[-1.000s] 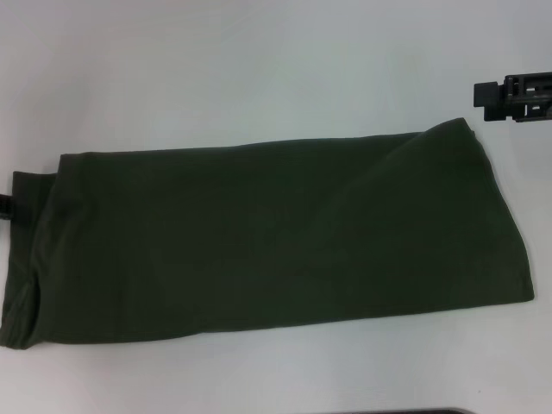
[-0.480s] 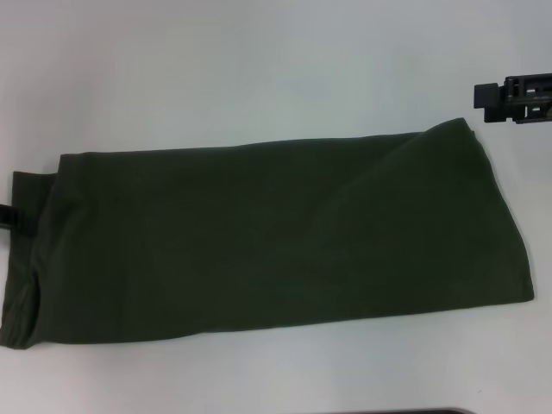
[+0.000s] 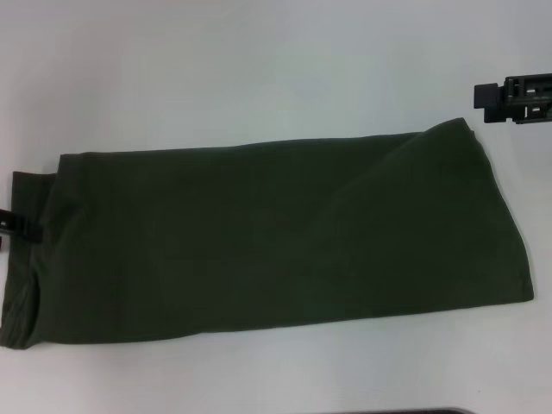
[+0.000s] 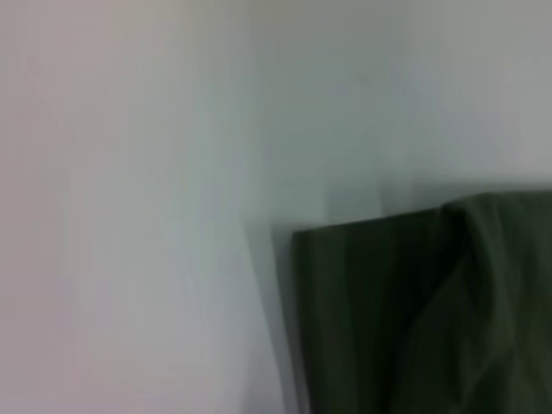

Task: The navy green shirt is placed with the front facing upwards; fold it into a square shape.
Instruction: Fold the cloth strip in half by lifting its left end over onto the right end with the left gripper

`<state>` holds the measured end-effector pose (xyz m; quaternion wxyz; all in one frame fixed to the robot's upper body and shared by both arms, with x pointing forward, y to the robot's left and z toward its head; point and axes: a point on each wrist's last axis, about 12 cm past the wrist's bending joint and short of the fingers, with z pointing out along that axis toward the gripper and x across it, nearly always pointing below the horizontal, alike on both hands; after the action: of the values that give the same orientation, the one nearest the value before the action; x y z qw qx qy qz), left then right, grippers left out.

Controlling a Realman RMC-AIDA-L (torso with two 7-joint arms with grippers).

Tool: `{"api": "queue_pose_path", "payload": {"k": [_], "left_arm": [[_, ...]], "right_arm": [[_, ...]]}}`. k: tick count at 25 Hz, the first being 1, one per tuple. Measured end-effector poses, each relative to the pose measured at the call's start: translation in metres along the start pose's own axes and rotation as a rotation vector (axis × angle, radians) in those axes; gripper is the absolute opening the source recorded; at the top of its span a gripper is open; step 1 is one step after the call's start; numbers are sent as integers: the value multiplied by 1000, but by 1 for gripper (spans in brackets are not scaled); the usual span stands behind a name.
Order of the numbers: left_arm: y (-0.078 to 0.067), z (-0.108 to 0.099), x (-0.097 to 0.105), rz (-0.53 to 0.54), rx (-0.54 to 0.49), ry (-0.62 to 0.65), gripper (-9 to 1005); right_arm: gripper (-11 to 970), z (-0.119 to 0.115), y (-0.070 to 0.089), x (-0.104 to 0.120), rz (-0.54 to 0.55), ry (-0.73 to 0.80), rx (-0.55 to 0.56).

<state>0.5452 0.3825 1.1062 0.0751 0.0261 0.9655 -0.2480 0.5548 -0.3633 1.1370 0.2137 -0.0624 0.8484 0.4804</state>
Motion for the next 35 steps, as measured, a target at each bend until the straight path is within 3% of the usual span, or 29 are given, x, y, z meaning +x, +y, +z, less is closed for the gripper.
{"api": "queue_pose_path", "payload": {"k": [35], "left_arm": [[-7,10,5,-17,19,45,819]], "right_arm": [[745,-2,0,-1,-2,0,3]]}}
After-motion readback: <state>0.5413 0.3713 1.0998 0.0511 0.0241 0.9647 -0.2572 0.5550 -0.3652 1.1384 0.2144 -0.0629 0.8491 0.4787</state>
